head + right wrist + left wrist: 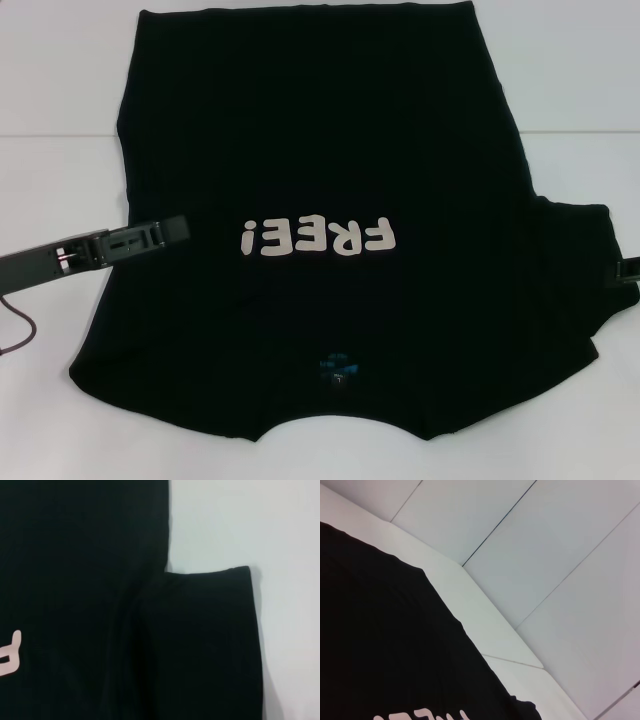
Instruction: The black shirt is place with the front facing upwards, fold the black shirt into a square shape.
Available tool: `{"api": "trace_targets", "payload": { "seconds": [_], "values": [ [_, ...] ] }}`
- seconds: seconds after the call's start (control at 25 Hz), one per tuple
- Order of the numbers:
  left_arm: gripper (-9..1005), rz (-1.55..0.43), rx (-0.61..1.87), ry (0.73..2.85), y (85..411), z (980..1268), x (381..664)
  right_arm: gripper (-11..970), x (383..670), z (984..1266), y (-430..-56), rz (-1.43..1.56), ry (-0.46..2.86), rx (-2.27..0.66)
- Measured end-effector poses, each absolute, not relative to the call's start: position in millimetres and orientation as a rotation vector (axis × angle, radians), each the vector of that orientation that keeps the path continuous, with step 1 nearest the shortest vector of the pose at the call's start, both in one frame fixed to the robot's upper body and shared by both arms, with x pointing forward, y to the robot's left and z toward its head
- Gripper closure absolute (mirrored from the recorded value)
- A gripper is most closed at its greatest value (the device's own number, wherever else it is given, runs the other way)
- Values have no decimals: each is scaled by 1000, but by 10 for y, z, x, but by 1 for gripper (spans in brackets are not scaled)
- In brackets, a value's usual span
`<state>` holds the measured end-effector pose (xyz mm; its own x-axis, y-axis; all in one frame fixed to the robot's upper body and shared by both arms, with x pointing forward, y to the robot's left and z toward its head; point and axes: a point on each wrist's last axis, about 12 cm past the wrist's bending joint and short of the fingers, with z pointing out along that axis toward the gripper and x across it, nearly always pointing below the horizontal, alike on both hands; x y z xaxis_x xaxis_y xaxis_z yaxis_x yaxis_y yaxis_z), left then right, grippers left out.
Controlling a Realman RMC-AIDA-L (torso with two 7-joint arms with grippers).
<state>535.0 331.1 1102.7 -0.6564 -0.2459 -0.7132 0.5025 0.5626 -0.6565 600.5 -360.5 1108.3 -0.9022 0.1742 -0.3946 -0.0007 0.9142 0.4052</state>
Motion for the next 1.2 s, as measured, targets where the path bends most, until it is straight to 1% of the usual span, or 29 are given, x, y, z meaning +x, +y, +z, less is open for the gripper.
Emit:
{"api": "trace_targets", "payload": {
  "seconds": [0.84, 1.2],
  "values": [
    [185, -1151, 177, 1975, 3337, 11011, 5347, 288, 6110, 11032, -3458, 528, 2642, 83],
    [185, -1137, 166, 1971, 3355, 11008, 5353, 291, 6133, 11049, -3398, 594, 2602, 64]
  ]
}}
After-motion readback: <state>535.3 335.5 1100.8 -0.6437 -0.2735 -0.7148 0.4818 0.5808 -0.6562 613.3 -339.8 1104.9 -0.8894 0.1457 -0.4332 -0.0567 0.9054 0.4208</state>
